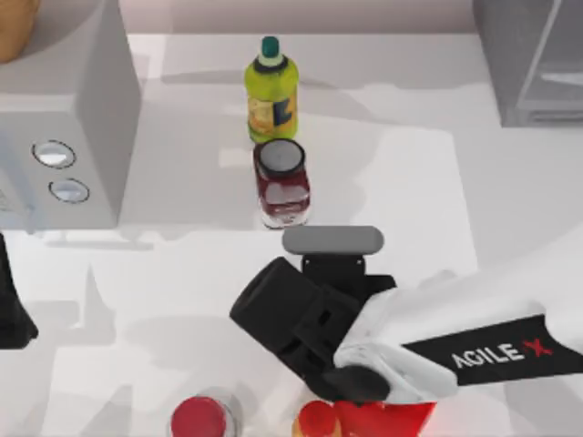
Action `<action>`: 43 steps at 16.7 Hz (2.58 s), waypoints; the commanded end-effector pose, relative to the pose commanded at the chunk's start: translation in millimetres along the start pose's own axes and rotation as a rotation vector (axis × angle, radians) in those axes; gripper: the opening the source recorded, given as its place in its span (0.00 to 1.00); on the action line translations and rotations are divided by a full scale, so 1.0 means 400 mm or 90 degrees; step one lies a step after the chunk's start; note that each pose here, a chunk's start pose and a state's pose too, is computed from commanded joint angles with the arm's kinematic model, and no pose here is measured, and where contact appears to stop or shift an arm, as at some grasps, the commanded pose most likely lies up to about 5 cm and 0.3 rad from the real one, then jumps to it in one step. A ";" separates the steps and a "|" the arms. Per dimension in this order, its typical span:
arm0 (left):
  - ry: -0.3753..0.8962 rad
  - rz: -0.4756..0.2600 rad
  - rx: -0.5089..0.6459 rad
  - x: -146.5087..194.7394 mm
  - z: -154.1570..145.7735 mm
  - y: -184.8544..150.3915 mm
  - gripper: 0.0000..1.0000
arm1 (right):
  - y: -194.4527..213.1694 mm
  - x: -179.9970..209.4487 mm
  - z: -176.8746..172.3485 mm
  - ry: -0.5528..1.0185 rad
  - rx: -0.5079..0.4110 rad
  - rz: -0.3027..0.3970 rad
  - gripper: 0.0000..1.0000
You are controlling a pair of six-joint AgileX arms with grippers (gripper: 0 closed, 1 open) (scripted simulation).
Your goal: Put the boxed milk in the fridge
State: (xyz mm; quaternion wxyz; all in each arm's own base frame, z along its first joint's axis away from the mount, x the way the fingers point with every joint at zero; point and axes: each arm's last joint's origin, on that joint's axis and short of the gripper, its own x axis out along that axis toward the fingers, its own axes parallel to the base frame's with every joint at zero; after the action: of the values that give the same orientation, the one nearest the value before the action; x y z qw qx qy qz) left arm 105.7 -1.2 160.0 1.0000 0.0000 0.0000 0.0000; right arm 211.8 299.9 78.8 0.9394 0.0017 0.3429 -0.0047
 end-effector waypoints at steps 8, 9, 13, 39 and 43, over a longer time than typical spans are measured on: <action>0.000 0.000 0.000 0.000 0.000 0.000 1.00 | 0.000 0.000 0.000 0.000 0.000 0.000 0.00; 0.000 0.000 0.000 0.000 0.000 0.000 1.00 | 0.000 0.000 0.000 0.000 0.000 0.000 0.00; 0.000 0.000 0.000 0.000 0.000 0.000 1.00 | -0.012 -0.003 0.032 0.000 0.015 -0.011 0.00; 0.000 0.000 0.000 0.000 0.000 0.000 1.00 | -0.163 -0.287 0.292 -0.004 0.005 0.067 0.00; 0.000 0.000 0.000 0.000 0.000 0.000 1.00 | -0.386 -0.337 0.283 -0.079 0.055 0.133 0.00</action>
State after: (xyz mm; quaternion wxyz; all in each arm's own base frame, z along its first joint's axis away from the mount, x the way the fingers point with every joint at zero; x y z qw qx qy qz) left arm 105.7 -1.2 160.0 1.0000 0.0000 0.0000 0.0000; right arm 179.9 146.0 252.1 0.9532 0.0778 0.2815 0.0779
